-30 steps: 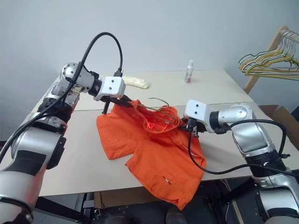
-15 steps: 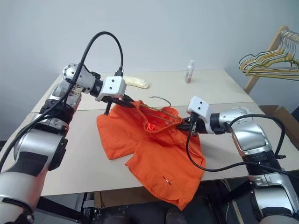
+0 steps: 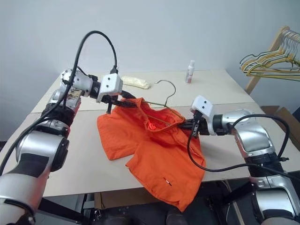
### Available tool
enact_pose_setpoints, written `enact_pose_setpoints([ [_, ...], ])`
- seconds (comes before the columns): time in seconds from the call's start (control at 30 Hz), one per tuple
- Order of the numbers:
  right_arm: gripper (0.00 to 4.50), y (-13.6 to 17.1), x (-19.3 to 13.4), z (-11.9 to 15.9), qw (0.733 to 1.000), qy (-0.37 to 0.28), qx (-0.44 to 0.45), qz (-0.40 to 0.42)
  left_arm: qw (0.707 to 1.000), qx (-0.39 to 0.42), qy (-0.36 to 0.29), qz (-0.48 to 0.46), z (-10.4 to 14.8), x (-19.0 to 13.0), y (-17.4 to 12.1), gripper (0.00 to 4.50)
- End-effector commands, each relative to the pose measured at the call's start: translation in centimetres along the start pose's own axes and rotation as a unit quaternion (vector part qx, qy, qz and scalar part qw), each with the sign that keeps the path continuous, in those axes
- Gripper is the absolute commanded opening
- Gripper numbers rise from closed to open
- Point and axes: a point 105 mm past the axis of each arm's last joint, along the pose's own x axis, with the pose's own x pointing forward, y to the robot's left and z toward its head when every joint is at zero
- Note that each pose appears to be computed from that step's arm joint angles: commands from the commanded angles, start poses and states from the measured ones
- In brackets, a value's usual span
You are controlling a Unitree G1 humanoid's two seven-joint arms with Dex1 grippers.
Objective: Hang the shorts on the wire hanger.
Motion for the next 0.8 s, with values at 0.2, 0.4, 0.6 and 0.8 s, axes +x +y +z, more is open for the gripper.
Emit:
enact_pose_setpoints([
  [0.2, 0.00, -1.3, -4.0, 1.2, 0.996, -0.032, 0.032, -0.079, 0.993, 0.007, -0.070, 0.092, 2.5, -2.1, 2.7, 3.98],
  [0.4, 0.00, -2.5, -7.4, 0.5, 0.977, -0.022, 0.092, -0.189, 0.982, -0.012, -0.115, 0.148, 3.3, -2.7, 3.7, 4.45],
  [0.6, 0.00, -3.5, -10.3, -0.8, 0.935, 0.003, 0.175, -0.307, 0.955, -0.058, -0.245, 0.156, 5.7, -3.6, 2.3, 4.45],
  [0.8, 0.00, -5.2, -13.7, -3.7, 0.837, 0.050, 0.273, -0.471, 0.907, -0.117, -0.384, 0.128, 8.6, -4.3, -1.1, 4.45],
])
